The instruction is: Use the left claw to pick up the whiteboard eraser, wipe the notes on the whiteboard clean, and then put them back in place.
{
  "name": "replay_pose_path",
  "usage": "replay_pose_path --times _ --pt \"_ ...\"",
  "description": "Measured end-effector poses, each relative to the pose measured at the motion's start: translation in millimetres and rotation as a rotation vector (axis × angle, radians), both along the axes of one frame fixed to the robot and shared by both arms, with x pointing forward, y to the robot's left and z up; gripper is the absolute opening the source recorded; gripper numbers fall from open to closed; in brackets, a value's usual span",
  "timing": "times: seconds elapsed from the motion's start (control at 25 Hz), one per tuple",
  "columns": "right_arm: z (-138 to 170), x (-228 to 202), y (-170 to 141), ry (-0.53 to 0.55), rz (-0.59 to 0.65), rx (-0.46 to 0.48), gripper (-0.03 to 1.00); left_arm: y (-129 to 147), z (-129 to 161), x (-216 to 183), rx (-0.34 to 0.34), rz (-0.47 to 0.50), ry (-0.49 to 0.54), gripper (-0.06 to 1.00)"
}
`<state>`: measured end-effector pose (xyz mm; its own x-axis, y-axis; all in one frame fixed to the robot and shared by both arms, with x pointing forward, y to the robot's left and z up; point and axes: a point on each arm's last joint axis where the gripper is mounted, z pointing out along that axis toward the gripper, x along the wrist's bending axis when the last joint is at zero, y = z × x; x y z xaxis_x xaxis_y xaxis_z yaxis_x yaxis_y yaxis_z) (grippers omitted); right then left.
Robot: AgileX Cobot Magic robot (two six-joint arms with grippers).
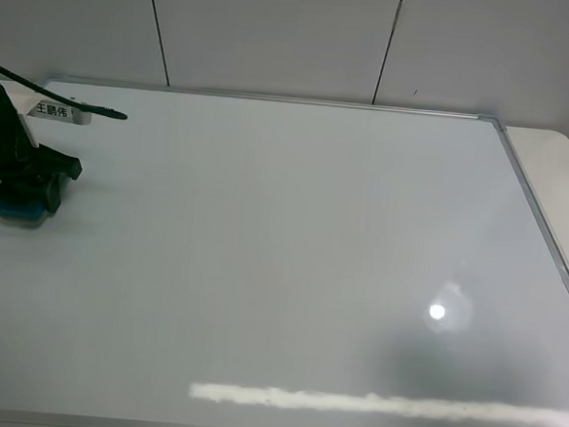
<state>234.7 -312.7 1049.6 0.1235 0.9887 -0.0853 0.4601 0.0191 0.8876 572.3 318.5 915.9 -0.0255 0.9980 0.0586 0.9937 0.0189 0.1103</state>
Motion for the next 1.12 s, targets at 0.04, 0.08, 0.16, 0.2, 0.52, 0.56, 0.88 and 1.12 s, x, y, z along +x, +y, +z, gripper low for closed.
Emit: replay_pose_path --times 0.04,0.08,0.16,0.2,0.52,0.56,0.88,1.12 --pt "0 0 0 0.0 0.0 0.0 0.99 0 0 0 0.002 -0.008 0.0 0.54" --pt "0 0 0 0.0 0.0 0.0 0.99 0 0 0 0.004 -0.017 0.001 0.54" --pt "0 0 0 0.0 0.0 0.0 0.99 0 0 0 0.008 -0.042 0.003 0.56" --pt "0 0 0 0.0 0.0 0.0 0.99 0 0 0 0.009 -0.049 0.007 0.64" --pt "0 0 0 0.0 0.0 0.0 0.99 0 0 -2 0.009 -0.048 0.02 0.99" --pt "0 0 0 0.0 0.0 0.0 0.99 0 0 -2 0.008 -0.042 0.021 0.99" --pt "0 0 0 0.0 0.0 0.0 0.99 -1 30 -8 0.018 -0.047 -0.036 0.99" --pt "0 0 0 0.0 0.0 0.0 0.99 -2 110 -34 0.031 -0.042 -0.259 0.99"
